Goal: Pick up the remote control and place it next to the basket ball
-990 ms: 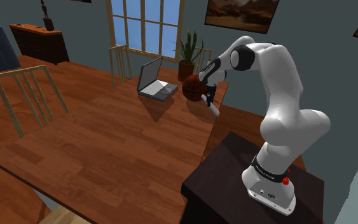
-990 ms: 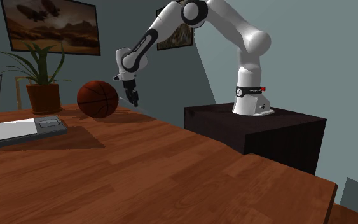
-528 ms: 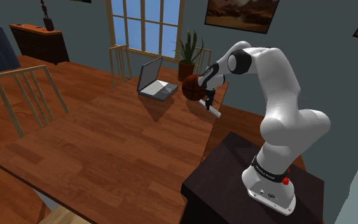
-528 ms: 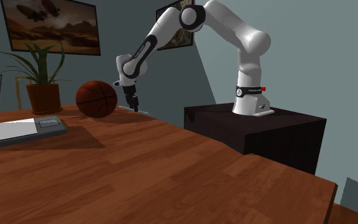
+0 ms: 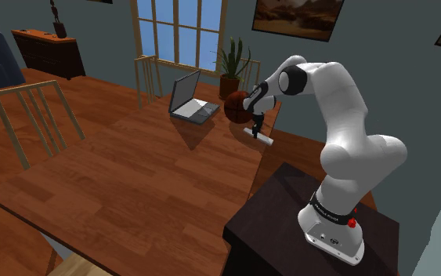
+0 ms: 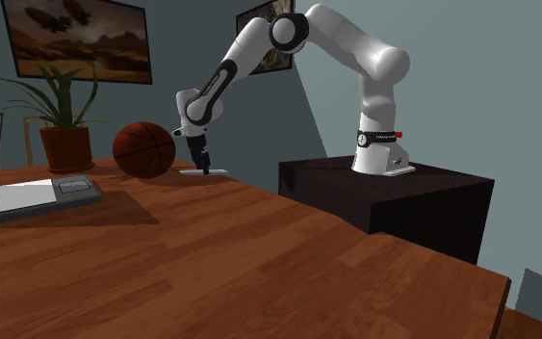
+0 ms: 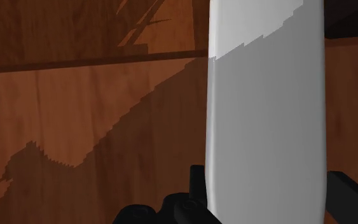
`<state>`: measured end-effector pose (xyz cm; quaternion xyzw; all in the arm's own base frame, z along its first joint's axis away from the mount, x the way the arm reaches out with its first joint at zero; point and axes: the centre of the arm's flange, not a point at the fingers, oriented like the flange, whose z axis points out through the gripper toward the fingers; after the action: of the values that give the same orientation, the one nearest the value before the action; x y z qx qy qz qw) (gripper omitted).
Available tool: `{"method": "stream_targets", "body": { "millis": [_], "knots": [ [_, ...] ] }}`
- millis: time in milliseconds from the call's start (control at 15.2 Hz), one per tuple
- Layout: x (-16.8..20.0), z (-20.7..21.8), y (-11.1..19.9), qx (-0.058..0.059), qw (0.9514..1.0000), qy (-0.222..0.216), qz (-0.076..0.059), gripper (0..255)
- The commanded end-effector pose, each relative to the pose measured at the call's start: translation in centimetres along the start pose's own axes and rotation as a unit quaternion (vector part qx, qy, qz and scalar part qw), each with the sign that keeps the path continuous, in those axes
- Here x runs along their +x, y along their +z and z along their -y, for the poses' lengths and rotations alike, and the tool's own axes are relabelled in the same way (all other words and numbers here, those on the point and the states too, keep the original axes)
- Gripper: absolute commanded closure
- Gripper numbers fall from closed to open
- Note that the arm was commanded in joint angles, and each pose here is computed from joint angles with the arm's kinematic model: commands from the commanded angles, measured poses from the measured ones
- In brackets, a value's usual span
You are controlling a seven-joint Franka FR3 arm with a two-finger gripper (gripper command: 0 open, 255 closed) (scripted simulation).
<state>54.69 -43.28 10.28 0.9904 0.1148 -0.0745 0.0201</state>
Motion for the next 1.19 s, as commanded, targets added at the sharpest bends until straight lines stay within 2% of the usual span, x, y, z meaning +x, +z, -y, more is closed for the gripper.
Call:
{"method": "stream_targets", "body": {
  "millis": [0, 132, 198, 528, 792, 1122],
  "knots": [
    [-0.1, 0.0, 0.1, 0.0, 1.0, 0.0, 0.001, 255],
    [-0.1, 0.0, 0.1, 0.0, 1.0, 0.0, 0.001, 255],
    [-0.1, 0.0, 0.1, 0.0, 1.0, 0.0, 0.001, 0],
    [-0.1, 0.0, 0.1, 0.0, 1.0, 0.0, 0.001, 0],
    [-0.1, 0.0, -4.9, 0.0, 1.0, 0.0, 0.001, 0],
    [-0.1, 0.0, -4.9, 0.0, 1.0, 0.0, 0.001, 0]
  ]
}}
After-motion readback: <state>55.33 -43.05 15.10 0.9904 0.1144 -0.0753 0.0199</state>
